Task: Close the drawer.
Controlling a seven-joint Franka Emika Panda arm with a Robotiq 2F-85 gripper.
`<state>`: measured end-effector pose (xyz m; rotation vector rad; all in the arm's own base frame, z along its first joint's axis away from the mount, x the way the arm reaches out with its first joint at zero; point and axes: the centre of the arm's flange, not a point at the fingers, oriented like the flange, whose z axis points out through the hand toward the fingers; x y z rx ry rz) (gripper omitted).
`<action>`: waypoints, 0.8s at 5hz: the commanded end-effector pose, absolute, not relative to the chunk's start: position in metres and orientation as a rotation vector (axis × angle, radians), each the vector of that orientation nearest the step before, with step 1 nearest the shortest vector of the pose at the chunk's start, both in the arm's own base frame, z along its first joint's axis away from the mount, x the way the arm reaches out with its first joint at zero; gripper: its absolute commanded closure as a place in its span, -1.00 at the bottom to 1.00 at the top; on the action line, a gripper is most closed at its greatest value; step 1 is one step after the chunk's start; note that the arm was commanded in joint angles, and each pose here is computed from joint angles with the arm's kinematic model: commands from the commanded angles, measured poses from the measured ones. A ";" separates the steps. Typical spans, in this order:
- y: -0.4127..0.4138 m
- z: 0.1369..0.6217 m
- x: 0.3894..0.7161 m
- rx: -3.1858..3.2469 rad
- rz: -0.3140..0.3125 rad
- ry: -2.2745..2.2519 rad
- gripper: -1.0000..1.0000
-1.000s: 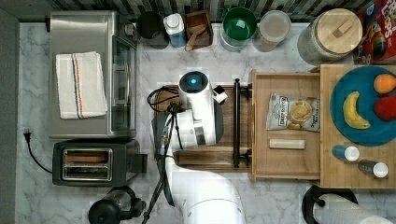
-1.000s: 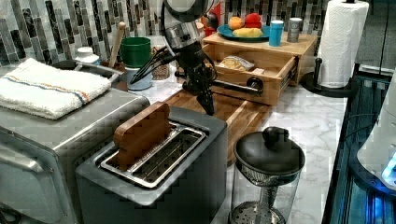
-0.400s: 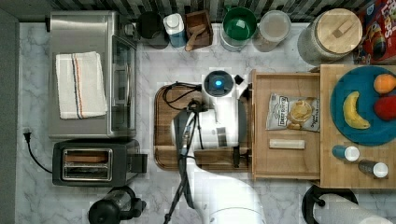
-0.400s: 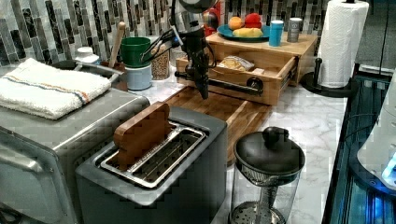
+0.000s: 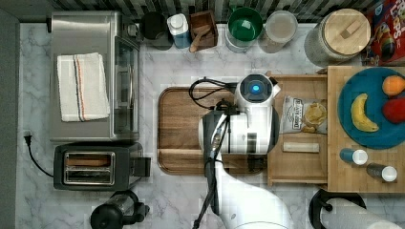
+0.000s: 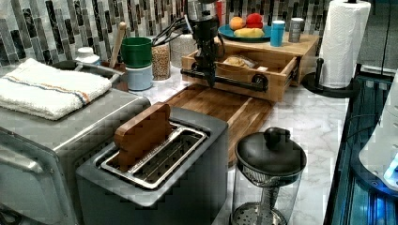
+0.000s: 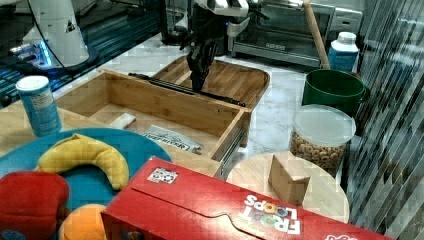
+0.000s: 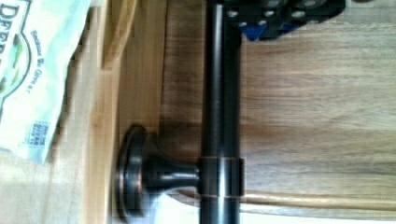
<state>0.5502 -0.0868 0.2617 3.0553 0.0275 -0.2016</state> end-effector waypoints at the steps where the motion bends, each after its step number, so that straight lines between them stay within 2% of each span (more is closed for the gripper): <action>1: -0.189 0.290 0.546 3.000 -0.115 0.112 1.00; 2: -0.235 0.286 0.535 2.997 -0.098 0.104 1.00; 3: -0.280 0.291 0.526 3.005 -0.118 0.093 1.00; 4: -0.318 0.295 0.518 2.998 -0.097 0.096 1.00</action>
